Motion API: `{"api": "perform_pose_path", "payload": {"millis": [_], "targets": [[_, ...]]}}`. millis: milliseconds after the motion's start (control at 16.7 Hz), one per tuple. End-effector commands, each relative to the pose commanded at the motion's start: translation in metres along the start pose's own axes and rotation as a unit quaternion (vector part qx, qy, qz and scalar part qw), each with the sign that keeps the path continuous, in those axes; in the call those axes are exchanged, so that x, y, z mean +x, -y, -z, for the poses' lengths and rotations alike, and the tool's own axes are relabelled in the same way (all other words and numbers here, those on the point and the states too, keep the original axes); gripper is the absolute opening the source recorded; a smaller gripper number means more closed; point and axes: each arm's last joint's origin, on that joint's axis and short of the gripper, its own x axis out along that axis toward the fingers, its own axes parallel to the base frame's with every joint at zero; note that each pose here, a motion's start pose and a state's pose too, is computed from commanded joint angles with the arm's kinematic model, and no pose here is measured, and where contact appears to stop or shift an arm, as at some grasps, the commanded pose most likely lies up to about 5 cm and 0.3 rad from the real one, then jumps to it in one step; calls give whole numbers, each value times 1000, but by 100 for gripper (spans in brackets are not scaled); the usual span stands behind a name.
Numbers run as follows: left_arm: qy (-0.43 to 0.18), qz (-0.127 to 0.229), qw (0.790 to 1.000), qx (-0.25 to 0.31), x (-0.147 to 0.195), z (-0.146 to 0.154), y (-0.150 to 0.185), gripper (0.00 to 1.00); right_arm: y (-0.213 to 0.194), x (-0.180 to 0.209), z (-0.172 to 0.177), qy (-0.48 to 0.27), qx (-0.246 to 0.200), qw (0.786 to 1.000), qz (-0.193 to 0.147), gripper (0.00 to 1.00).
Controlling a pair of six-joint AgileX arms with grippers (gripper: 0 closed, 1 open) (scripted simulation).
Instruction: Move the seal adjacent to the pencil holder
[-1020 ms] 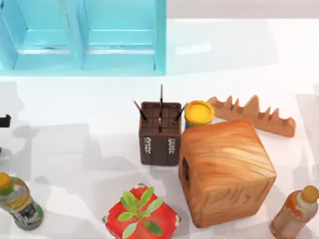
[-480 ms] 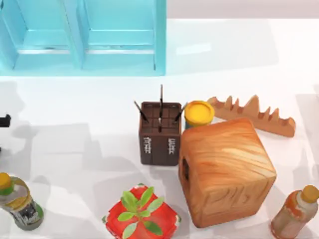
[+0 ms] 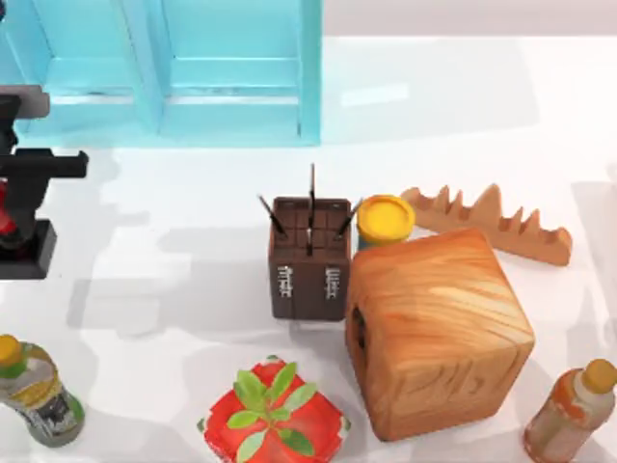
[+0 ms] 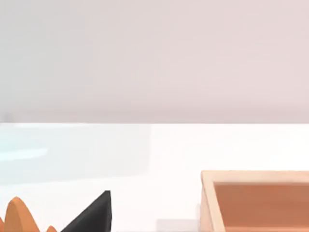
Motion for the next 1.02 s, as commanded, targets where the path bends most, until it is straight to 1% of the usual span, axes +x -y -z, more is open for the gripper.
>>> {"api": "perform_pose_path", "payload": {"millis": [240,360,780,900,1020], "targets": [[5,-1,1000,3,-51,13,50,0,0,0,0,0,0,1000,0,100],[8,0,1000,3,-64,19,62,0,0,0,0,0,0,1000,0,100],[3,-1,1000,1,-64,17,68,0,0,0,0,0,0,1000,0,100],[-5,-3,1000,-1,-63,9,83,0,0,0,0,0,0,1000,0,100],[-2,-3,1000,-2,-66,-1,107,0,0,0,0,0,0,1000,0,100]]}}
